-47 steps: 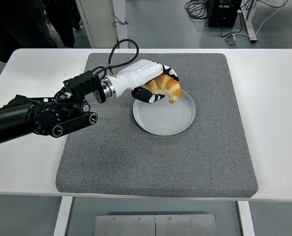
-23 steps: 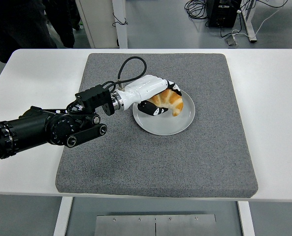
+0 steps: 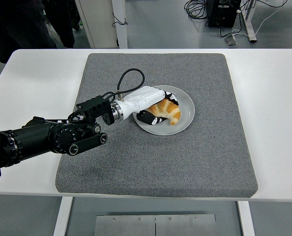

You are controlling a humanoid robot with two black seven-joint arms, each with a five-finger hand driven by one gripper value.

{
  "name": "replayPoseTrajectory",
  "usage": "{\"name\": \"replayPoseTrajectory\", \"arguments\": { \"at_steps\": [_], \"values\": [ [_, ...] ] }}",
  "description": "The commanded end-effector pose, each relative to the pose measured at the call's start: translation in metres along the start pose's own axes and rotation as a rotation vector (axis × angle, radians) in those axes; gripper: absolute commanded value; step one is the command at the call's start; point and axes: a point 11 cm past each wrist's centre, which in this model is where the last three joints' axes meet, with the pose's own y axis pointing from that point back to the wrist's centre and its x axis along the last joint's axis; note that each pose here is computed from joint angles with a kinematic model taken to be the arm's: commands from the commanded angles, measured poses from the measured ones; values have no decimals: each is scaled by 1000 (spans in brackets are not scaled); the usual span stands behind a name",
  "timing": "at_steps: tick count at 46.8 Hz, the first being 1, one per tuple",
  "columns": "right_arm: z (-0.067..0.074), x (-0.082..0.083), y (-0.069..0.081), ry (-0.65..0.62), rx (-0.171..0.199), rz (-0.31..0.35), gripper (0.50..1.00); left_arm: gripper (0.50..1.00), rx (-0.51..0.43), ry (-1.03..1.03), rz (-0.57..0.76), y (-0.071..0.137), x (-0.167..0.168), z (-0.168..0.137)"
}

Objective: Place the bread on the plate

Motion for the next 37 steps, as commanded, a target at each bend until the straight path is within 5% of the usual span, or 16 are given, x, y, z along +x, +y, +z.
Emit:
{"name": "replayPoseTrajectory", "arguments": {
  "at_steps": [1, 26, 37],
  "values": [
    [0, 0, 0, 0, -2, 0, 1000, 500, 1, 4, 3, 0, 1, 0],
    [0, 0, 0, 0, 0, 0, 1000, 587, 17, 42, 16, 0, 2, -1],
    [0, 0, 0, 0, 0, 0, 1000, 670, 26, 63, 25, 0, 3, -2]
  ]
}}
